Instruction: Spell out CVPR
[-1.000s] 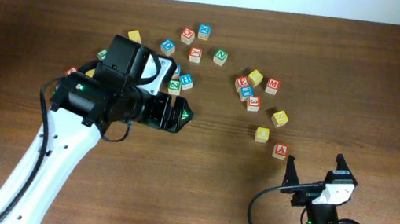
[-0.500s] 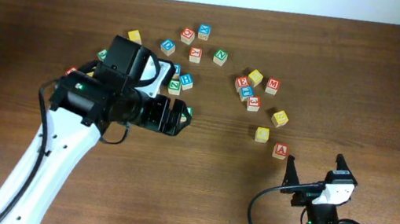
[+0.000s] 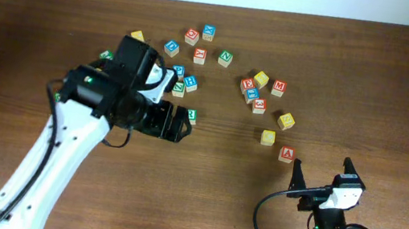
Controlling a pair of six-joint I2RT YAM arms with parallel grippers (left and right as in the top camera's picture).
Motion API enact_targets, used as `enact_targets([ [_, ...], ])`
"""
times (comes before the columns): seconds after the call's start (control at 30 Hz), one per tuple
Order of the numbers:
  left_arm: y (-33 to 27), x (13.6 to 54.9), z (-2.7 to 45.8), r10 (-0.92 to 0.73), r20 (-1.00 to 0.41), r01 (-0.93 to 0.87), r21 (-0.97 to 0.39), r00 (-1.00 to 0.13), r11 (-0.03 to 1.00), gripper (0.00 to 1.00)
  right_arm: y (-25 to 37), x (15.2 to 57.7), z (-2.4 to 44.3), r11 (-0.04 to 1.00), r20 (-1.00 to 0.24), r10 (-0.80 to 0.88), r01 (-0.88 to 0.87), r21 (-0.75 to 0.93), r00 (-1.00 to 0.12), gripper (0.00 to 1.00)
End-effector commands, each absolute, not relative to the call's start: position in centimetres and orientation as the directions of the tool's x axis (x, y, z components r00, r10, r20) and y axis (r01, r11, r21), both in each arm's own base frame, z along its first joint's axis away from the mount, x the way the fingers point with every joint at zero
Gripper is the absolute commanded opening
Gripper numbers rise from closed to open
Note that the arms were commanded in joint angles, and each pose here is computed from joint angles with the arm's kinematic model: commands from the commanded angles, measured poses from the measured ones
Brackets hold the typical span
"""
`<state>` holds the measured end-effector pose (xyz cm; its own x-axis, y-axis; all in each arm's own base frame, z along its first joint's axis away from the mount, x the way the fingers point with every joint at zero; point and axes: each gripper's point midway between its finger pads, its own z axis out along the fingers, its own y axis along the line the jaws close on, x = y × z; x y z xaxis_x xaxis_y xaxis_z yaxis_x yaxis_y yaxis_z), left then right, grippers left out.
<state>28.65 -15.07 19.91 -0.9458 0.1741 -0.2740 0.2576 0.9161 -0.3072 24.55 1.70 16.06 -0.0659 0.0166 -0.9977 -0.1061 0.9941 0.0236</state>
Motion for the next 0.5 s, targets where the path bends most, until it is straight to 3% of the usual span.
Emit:
enact_targets([
  [0.0,-15.3,29.5,18.4,0.169,-0.227,0.233,-0.298,-0.959,0.926,0.99,1.4,24.6,15.8,0.996,-0.997,0.017,-0.091,0.023,-0.072,0.98],
  [0.3,-15.6,30.2,17.0,0.166,-0.196,0.22,-0.298,-0.966,0.929,0.99,1.4,24.6,15.8,0.996,-0.997,0.017,-0.091,0.023,-0.072,0.98],
  [0.47,-14.5,30.7,15.1,0.067,-0.128,0.096,-0.24,-0.989,0.966,0.99,1.4,24.6,15.8,0.996,-0.997,0.017,-0.091,0.023,-0.072,0.98],
])
